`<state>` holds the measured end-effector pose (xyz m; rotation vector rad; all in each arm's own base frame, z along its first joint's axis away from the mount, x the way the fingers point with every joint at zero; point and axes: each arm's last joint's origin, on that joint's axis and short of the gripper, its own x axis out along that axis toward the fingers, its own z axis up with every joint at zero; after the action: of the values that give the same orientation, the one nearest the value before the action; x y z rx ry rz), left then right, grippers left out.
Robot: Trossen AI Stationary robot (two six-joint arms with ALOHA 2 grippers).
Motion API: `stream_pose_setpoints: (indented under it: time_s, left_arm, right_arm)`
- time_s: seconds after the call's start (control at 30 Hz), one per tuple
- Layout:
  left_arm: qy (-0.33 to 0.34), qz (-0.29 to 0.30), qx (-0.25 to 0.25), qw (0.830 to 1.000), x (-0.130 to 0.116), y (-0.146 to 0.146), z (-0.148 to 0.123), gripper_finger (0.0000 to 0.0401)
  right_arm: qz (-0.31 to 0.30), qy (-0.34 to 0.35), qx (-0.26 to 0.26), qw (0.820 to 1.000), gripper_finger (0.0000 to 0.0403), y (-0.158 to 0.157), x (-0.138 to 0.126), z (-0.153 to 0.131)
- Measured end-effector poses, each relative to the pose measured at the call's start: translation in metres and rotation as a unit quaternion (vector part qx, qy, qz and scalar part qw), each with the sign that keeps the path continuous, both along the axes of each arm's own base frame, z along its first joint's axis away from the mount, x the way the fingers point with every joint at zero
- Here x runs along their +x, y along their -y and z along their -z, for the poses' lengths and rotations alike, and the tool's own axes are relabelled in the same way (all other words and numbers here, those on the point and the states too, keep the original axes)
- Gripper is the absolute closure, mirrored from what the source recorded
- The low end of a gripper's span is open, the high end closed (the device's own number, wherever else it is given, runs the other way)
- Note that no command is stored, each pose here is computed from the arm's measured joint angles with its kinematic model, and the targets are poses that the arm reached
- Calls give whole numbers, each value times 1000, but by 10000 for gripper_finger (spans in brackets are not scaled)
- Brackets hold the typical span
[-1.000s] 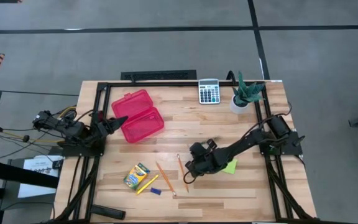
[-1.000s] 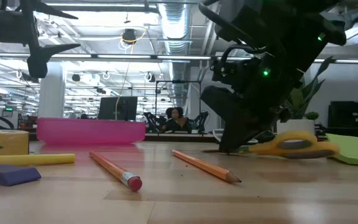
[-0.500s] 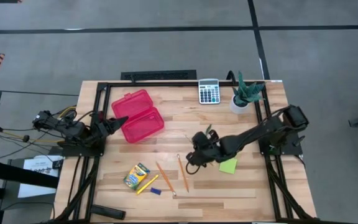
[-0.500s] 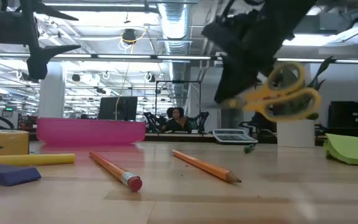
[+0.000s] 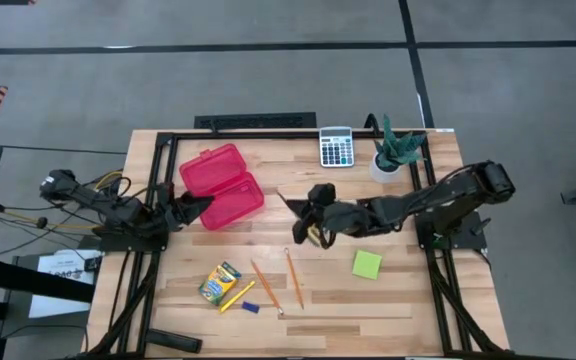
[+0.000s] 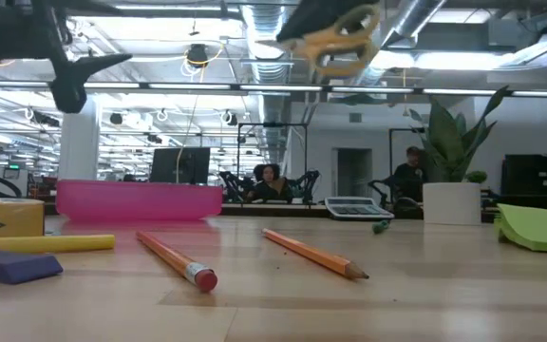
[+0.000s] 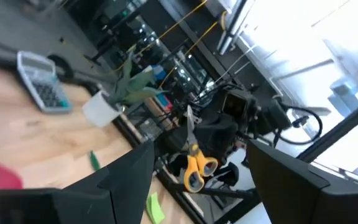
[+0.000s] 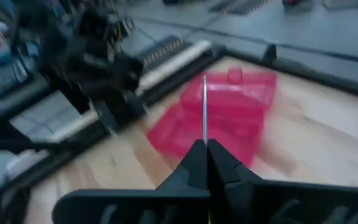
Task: Pack school essentials
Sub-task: Put the yellow scissors into the red supply box
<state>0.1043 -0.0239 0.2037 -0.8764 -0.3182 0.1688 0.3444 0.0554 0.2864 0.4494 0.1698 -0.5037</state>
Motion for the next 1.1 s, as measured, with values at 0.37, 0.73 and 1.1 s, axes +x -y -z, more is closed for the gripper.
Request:
stream_pose_setpoints:
  time_s: [0.37,0.73,1.1]
  left_arm:
    - [-4,15,53,998,27,9,-14,152]
    - [-59,27,140,988,89,9,-47,152]
    - [-41,96,125,987,149,-4,-45,152]
  right_arm:
    - [-32,76,13,997,403,20,13,-10]
    - [-48,130,5,990,403,24,16,-21]
    - [-56,166,-10,984,403,30,16,-30]
